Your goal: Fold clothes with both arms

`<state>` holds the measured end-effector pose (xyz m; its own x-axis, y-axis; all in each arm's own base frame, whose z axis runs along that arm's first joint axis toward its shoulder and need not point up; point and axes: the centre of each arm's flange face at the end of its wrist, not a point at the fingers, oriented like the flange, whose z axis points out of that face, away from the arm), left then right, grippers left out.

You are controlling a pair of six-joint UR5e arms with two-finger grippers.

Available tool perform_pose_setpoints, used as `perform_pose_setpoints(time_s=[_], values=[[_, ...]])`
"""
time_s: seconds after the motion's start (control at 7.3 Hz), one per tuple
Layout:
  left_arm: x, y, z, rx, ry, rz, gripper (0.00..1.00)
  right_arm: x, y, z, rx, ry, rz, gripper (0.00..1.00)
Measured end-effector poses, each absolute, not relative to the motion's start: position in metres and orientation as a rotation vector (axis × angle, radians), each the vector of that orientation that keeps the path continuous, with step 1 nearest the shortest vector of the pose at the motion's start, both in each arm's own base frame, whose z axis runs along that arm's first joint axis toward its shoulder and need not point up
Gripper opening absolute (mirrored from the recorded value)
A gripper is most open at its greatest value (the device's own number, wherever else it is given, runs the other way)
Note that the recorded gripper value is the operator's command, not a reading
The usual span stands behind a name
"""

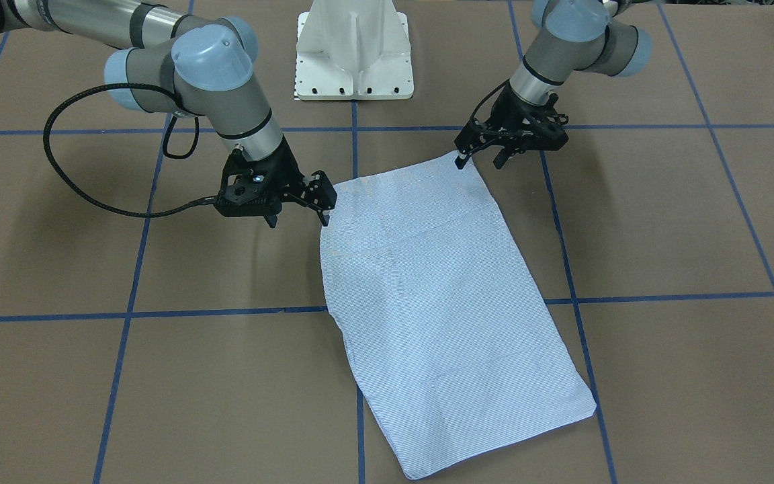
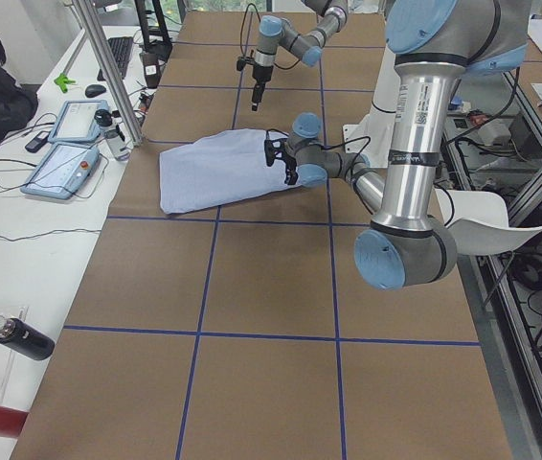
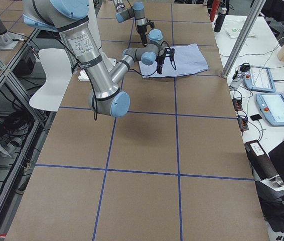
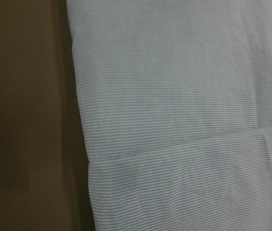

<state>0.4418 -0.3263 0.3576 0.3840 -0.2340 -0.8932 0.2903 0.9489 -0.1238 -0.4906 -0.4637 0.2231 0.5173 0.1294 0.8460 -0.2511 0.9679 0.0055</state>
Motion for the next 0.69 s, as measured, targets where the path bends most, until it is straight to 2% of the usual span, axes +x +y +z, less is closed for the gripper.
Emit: perform_pose_setpoints(time_s=[0.41, 0.69], values=[[0.462, -0.315, 0.369, 0.045, 1.101, -0.352, 0.76, -0.491, -0.462, 0.223, 0.133, -1.004, 0.229, 1.00], [0.465, -0.311, 0.370, 0.037, 1.100, -0.343, 0.70, -0.491, -0.462, 0.222, 0.133, -1.004, 0.227, 1.00]])
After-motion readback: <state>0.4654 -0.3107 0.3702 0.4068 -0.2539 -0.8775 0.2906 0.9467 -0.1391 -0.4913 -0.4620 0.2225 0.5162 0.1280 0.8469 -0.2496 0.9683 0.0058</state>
